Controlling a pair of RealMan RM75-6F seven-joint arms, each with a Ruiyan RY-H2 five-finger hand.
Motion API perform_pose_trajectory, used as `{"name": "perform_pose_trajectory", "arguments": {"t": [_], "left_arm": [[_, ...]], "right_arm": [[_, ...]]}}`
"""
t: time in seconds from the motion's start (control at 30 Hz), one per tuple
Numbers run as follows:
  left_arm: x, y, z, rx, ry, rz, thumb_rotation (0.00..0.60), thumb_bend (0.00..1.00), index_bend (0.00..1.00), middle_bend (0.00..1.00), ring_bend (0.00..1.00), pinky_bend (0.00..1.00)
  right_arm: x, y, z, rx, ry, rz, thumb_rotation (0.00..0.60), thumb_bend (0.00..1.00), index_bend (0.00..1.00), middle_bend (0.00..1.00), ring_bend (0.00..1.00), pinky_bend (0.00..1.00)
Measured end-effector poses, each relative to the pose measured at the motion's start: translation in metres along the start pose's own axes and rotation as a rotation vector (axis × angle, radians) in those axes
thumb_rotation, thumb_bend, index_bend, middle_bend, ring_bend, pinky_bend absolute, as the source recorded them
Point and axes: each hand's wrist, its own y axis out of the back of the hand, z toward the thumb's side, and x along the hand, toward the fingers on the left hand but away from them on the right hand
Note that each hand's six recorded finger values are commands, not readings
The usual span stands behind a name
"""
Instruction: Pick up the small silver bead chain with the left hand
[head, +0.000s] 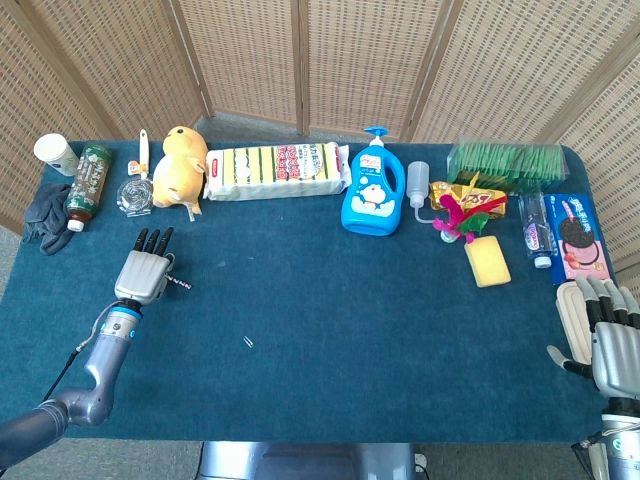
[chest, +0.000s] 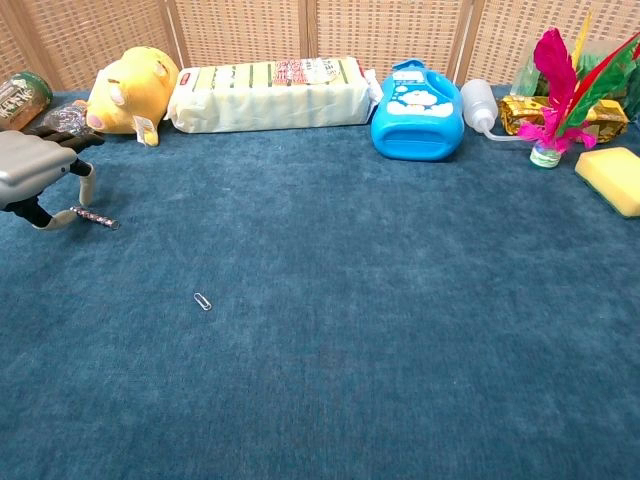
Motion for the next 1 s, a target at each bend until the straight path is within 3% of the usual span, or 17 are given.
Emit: {"name": "perform_pose_trajectory", "arguments": {"t": [0.73,1.0], "left_arm": [[-0.001,-0.001,0.004,0.011,-0.005,0.001,0.600,0.76,0.49,0.00,0.00,0.00],[-0.005,0.013,0.005,0.014,-0.030,0.040,0.600,0.76,0.49,0.00,0.00,0.00]], "right_arm": [[0.000,0.001,0.000,-0.016,0.001,0.003,0.589,0.00,0.00,0.00,0.00,0.00],[0.000,0.002,0.000,-0.020,0.002,0.003,0.589,0.00,0.00,0.00,0.00,0.00]]}}
